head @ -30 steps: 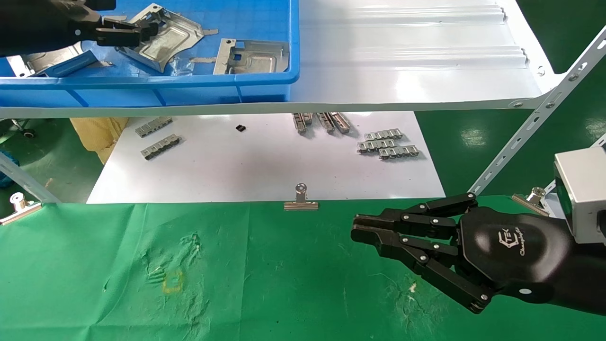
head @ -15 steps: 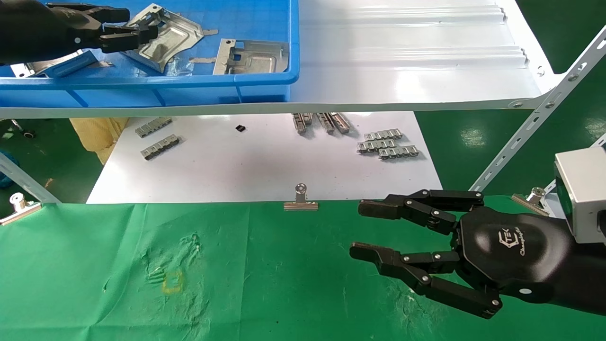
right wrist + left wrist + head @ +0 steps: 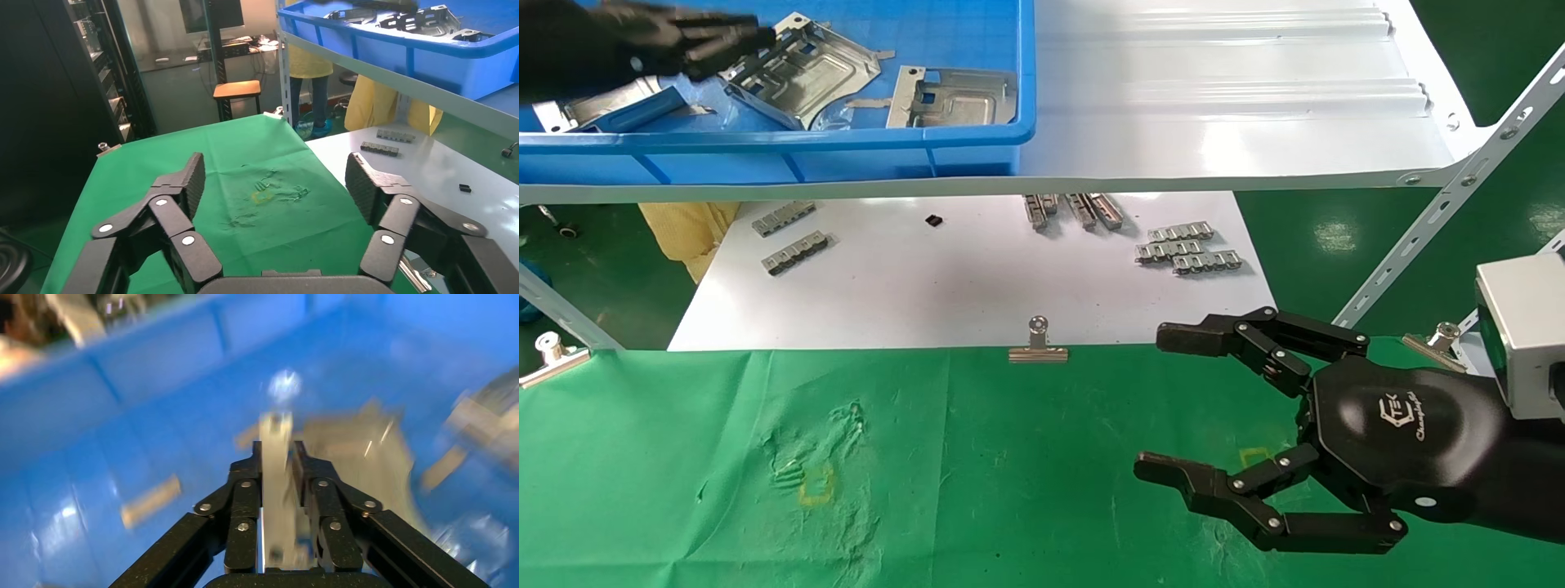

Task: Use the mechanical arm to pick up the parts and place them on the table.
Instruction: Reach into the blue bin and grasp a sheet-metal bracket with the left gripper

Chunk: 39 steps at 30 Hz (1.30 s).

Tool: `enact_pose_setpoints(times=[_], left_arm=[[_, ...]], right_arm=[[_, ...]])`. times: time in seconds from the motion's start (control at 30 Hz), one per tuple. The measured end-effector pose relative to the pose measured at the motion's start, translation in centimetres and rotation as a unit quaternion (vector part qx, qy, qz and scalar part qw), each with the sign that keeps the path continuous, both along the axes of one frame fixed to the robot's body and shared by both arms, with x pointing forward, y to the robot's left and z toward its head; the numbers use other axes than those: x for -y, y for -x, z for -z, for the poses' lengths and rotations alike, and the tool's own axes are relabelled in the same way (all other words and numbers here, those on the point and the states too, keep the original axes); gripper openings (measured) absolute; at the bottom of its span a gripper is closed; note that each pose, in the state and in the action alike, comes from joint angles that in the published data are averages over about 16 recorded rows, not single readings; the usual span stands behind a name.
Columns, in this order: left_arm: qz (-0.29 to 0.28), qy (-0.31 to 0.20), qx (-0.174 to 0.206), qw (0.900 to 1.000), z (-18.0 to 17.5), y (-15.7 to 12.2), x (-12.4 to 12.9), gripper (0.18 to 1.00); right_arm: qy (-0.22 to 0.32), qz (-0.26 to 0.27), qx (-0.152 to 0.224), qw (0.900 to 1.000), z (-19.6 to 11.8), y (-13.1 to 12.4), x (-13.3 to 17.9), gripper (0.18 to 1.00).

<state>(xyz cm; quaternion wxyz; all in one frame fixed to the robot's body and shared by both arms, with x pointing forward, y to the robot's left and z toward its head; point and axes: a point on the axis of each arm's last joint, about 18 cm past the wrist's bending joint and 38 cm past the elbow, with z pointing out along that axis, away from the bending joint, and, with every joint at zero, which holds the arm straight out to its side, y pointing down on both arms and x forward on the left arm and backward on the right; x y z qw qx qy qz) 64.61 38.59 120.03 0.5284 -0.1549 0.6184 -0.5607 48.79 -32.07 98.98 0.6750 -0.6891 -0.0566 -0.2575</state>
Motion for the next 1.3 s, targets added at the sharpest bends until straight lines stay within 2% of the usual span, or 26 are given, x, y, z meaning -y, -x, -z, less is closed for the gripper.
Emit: enact_pose_setpoints(times=[0.13,0.3,0.6,0.77,1.0,1.2,1.3], left_arm=[[0.037,-0.015,0.013,0.9991,-0.5,1.6,0.6,0.312],[0.074,-0.051,0.028,0.9956,-0.6,3.4,1.0,0.254],[0.068,-0.109,0.036,0.9911,0.2,3.9,0.6,0.205],[0.038,-0.122,0.034,0.9912,0.3,3.1,0.1,0.215],[0.015,-0.108,0.024,0.9938,0.3,1.9,0.0,0.27],[0.002,-0.086,0.013,0.9962,0.4,1.2,-0.2,0.357],[-0.005,-0.076,0.01,0.9971,0.4,0.9,-0.3,0.425]], right_arm=[[0.0,0.0,0.0,1.0,0.0,0.0,0.0,0.845],[0.0,0.0,0.0,1.0,0.0,0.0,0.0,0.92],[0.0,0.0,0.0,1.0,0.0,0.0,0.0,0.986],[0.0,0.0,0.0,1.0,0.0,0.0,0.0,0.998],[0.0,0.0,0.0,1.0,0.0,0.0,0.0,1.001],[0.0,0.0,0.0,1.0,0.0,0.0,0.0,1.001],[0.0,0.0,0.0,1.0,0.0,0.0,0.0,1.001]])
